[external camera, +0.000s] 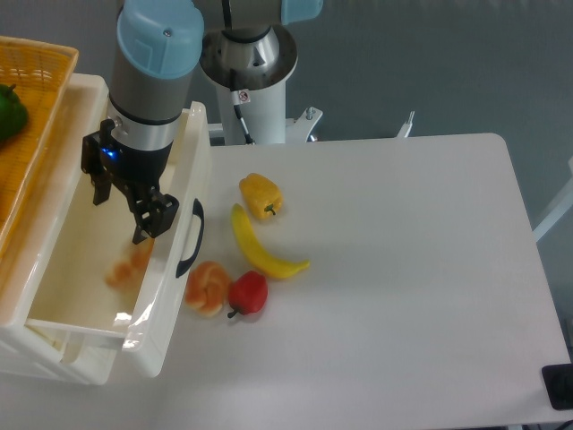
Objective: Place the donuts in the upper white drawer
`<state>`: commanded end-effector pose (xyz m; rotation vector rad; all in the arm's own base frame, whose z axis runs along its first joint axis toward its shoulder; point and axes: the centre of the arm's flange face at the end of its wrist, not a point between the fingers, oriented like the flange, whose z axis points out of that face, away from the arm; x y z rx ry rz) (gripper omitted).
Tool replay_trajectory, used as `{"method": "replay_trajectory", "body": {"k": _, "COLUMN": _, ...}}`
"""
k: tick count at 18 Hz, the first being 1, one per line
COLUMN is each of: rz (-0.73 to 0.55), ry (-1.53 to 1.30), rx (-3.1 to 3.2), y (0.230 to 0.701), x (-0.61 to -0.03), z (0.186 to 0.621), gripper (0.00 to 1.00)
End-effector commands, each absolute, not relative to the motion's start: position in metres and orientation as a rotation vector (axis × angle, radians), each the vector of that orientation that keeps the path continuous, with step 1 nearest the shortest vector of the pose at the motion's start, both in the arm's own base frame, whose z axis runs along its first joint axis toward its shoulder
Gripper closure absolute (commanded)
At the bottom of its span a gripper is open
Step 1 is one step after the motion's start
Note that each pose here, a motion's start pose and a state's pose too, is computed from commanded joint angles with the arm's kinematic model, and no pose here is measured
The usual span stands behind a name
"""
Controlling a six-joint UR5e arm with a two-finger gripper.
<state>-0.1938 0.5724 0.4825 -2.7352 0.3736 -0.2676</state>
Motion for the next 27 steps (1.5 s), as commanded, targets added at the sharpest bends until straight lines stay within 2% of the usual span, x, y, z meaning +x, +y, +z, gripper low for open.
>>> {"method": "replay_trajectory", "body": {"k": 4, "rz": -0.261, "ry": 0.376, "rx": -2.735, "y": 0.572, "x": -0.194, "z": 0.483, "gripper": 0.00}}
{"method": "replay_trajectory", "body": {"k": 8, "rz": -0.200, "ry": 0.350, "rx": -2.765, "y": 0.565, "x": -0.208, "z": 0.489, "gripper": 0.00}}
{"method": "replay_trajectory", "body": {"k": 14, "rz": -0.121, "ry": 0.231, "rx": -2.745, "y": 0.535, "x": -0.277, "z": 0.501, "gripper": 0.00}}
{"method": "replay_trajectory", "body": {"k": 22, "rz": -0.002, "ry": 0.039, "rx": -2.735, "y": 0.464, "x": -0.390, "z": 0.513, "gripper": 0.00}}
{"method": "replay_trajectory", "body": {"k": 24, "rz": 0.036, "ry": 0.127, "rx": -2.757, "y": 0.446, "x": -0.420, "z": 0.501, "gripper": 0.00}}
{"method": "replay_trajectory", "body": {"k": 27, "rz": 0.062, "ry": 0.340, "rx": -2.841, "y": 0.426, "x": -0.465, "z": 0.460, "gripper": 0.00}}
